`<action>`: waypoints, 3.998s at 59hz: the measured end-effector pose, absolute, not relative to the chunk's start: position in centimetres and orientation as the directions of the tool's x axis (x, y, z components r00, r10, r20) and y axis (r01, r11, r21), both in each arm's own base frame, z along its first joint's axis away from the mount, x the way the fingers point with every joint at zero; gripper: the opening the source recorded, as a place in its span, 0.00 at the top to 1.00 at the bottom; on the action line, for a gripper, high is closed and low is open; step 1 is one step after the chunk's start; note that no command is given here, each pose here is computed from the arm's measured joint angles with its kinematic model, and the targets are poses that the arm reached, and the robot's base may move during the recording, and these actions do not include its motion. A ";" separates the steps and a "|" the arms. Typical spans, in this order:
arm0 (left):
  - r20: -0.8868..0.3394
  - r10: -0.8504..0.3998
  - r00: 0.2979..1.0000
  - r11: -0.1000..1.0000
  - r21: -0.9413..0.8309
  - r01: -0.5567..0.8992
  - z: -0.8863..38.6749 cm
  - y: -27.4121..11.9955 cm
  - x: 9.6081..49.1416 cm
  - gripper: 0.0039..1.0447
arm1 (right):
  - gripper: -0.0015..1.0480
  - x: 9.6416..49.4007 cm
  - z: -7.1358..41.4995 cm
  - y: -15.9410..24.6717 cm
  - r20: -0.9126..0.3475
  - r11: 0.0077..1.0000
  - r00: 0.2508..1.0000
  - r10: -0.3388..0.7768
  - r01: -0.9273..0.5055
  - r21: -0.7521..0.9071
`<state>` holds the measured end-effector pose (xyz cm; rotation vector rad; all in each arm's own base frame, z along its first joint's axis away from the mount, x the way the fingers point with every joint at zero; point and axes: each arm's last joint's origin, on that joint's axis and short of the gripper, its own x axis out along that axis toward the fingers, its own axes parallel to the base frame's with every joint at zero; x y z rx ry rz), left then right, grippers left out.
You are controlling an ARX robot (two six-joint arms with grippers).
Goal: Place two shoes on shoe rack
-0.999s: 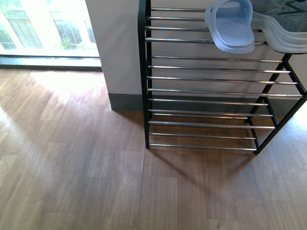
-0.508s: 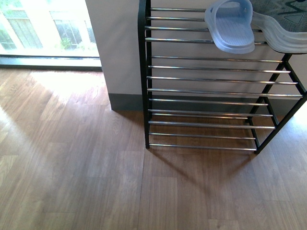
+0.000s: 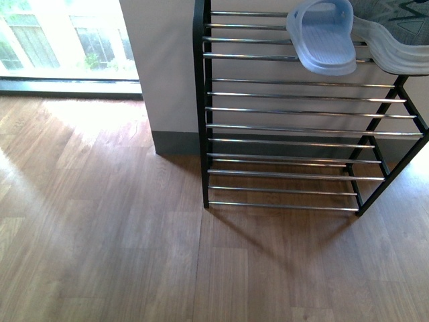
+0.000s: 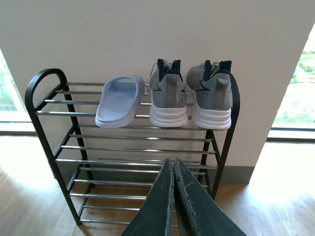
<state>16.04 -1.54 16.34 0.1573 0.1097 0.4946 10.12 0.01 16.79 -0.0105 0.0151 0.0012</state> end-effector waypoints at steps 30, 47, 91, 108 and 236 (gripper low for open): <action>-0.067 0.480 0.874 0.868 0.177 -0.464 16.3 -1.5 16.0 0.98 | 0.91 9.7 17.0 0.0 0.014 1.000 1.000 0.001 -0.001 -0.010; -0.066 0.487 0.871 0.864 0.177 -0.471 16.3 -1.5 16.0 0.98 | 0.50 9.7 17.0 0.0 0.015 1.000 1.000 0.005 -0.004 -0.011; -0.547 0.134 0.826 0.983 -0.034 -0.182 19.6 -3.6 34.1 0.98 | 0.09 9.7 16.9 0.0 0.013 1.000 1.000 -0.001 0.001 -0.007; -0.593 0.071 0.802 0.986 0.162 0.033 23.1 -8.7 45.3 0.98 | 0.09 9.7 16.9 0.0 0.013 1.000 1.000 -0.001 0.001 -0.007; -0.011 -0.005 1.000 1.000 0.003 0.005 18.9 -1.9 24.2 0.99 | 0.09 9.7 16.9 0.0 0.013 1.000 1.000 -0.001 0.001 -0.007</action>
